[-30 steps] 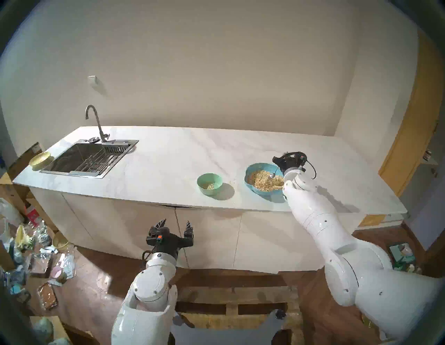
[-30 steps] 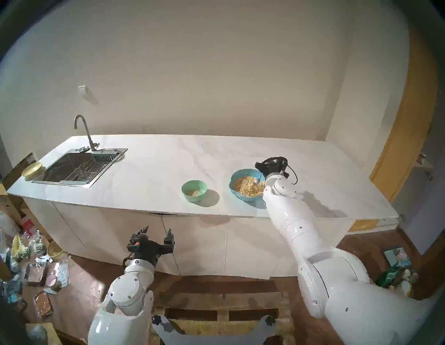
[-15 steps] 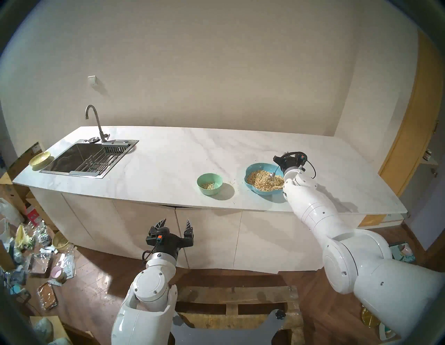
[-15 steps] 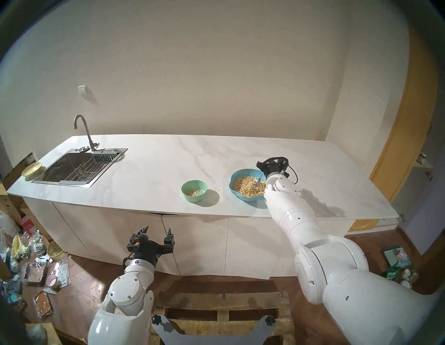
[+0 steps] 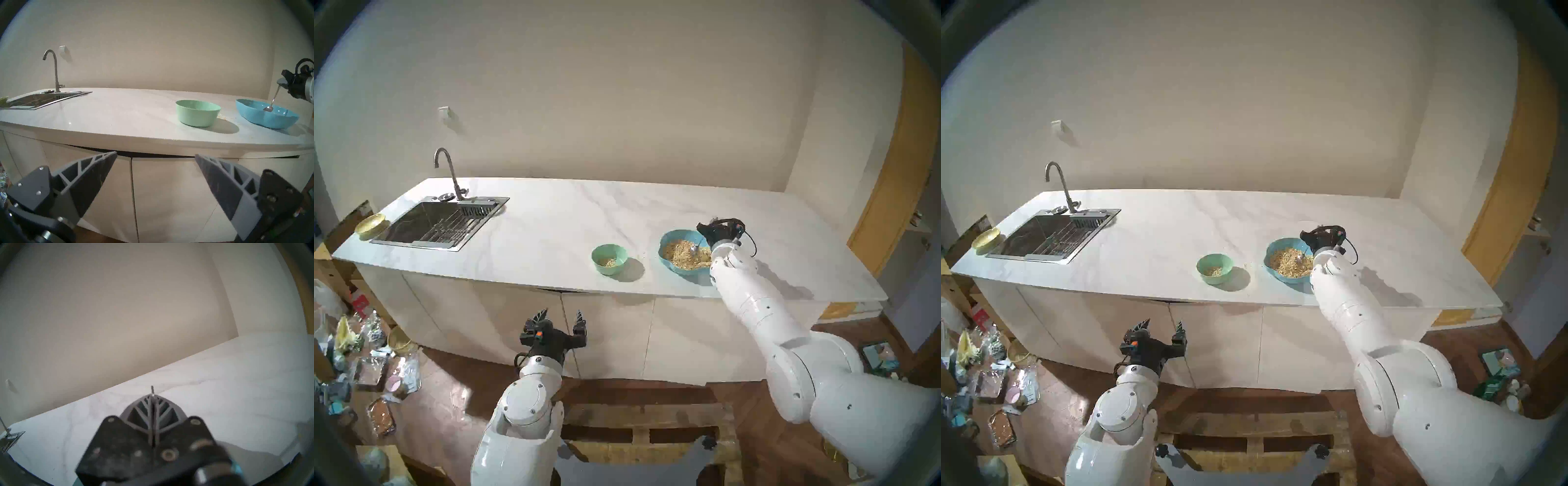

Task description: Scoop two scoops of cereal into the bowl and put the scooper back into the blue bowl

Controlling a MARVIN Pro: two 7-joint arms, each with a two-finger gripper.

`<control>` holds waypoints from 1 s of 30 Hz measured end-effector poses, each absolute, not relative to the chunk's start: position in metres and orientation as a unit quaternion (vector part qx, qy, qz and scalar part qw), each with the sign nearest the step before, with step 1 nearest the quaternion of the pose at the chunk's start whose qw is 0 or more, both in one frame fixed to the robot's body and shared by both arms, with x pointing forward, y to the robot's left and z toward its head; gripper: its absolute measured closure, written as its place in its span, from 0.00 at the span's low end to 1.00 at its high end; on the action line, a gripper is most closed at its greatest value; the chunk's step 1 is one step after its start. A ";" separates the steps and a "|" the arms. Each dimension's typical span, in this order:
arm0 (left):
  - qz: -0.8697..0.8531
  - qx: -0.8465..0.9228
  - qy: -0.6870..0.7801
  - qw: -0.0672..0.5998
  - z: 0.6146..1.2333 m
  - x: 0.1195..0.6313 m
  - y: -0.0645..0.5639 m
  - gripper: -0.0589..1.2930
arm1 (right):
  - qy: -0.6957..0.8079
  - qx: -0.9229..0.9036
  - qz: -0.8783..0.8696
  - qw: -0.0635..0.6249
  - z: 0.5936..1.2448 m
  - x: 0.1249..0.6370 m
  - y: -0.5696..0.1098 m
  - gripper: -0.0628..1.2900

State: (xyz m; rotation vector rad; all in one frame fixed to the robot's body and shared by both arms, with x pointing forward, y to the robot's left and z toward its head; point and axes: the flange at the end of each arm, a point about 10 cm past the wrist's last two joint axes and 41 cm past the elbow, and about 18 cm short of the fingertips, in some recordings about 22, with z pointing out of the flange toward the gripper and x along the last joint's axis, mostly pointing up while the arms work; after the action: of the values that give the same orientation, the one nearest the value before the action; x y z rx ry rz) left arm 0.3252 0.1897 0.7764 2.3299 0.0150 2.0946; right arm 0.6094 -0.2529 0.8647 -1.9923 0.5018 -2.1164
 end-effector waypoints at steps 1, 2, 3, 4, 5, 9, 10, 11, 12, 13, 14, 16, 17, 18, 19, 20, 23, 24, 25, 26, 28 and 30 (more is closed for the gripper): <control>0.669 0.744 0.005 0.004 0.776 0.325 0.190 0.04 | 0.168 -0.671 -0.716 0.097 0.865 0.608 -0.252 0.97; 0.669 0.744 0.005 0.004 0.776 0.325 0.190 0.04 | 0.168 -0.670 -0.716 0.099 0.863 0.605 -0.250 0.97; 0.669 0.744 0.005 0.004 0.776 0.325 0.190 0.04 | 0.167 -0.670 -0.716 0.099 0.861 0.603 -0.249 0.97; 0.669 0.744 0.005 0.004 0.776 0.325 0.190 0.04 | 0.168 -0.672 -0.715 0.100 0.858 0.600 -0.249 0.97; 0.669 0.744 0.005 0.004 0.776 0.325 0.190 0.04 | 0.168 -0.674 -0.713 0.100 0.855 0.598 -0.248 0.97; 0.669 0.744 0.005 0.004 0.776 0.325 0.190 0.04 | 0.172 -0.680 -0.706 0.099 0.847 0.594 -0.247 0.97; 0.669 0.744 0.005 0.004 0.776 0.325 0.190 0.04 | 0.173 -0.680 -0.705 0.100 0.847 0.594 -0.247 0.97; 0.669 0.744 0.005 0.004 0.776 0.325 0.190 0.04 | 0.176 -0.680 -0.705 0.101 0.848 0.593 -0.246 0.97; 0.669 0.744 0.005 0.004 0.776 0.325 0.190 0.04 | 0.179 -0.680 -0.704 0.104 0.849 0.593 -0.245 0.97; 0.669 0.744 0.005 0.004 0.776 0.325 0.190 0.04 | 0.180 -0.680 -0.703 0.104 0.849 0.593 -0.245 0.97; 0.669 0.744 0.005 0.004 0.776 0.325 0.190 0.04 | 0.180 -0.680 -0.703 0.105 0.849 0.593 -0.245 0.97; 0.669 0.744 0.005 0.004 0.776 0.325 0.190 0.04 | 0.188 -0.680 -0.700 0.108 0.850 0.592 -0.244 0.97; 0.669 0.744 0.005 0.004 0.776 0.325 0.190 0.04 | 0.189 -0.680 -0.700 0.109 0.850 0.592 -0.244 0.97; 0.669 0.744 0.005 0.004 0.776 0.325 0.190 0.04 | 0.191 -0.680 -0.699 0.109 0.850 0.592 -0.244 0.97; 0.669 0.744 0.005 0.004 0.776 0.325 0.190 0.04 | 0.193 -0.681 -0.698 0.110 0.850 0.591 -0.243 0.97; 0.669 0.744 0.005 0.004 0.776 0.325 0.190 0.04 | 0.195 -0.681 -0.697 0.111 0.850 0.591 -0.242 0.97; 0.669 0.744 0.005 0.004 0.776 0.325 0.190 0.04 | 0.200 -0.683 -0.693 0.113 0.850 0.591 -0.240 0.97; 0.669 0.744 0.005 0.004 0.776 0.325 0.190 0.04 | 0.201 -0.684 -0.692 0.114 0.850 0.591 -0.240 0.97; 0.669 0.744 0.005 0.004 0.776 0.325 0.190 0.04 | 0.202 -0.684 -0.691 0.114 0.850 0.591 -0.240 0.97; 0.669 0.744 0.005 0.004 0.776 0.325 0.190 0.04 | 0.202 -0.685 -0.691 0.114 0.851 0.591 -0.239 0.97; 0.669 0.744 0.005 0.004 0.776 0.325 0.190 0.04 | 0.204 -0.687 -0.688 0.115 0.851 0.591 -0.238 0.97; 0.669 0.744 0.005 0.004 0.776 0.325 0.190 0.04 | 0.207 -0.690 -0.684 0.117 0.851 0.591 -0.237 0.97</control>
State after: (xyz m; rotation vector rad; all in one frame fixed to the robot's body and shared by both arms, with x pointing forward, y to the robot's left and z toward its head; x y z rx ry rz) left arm 0.3252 0.1897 0.7764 2.3299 0.0148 2.0945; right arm 0.5906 -0.2370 0.8512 -2.0198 0.6049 -2.0024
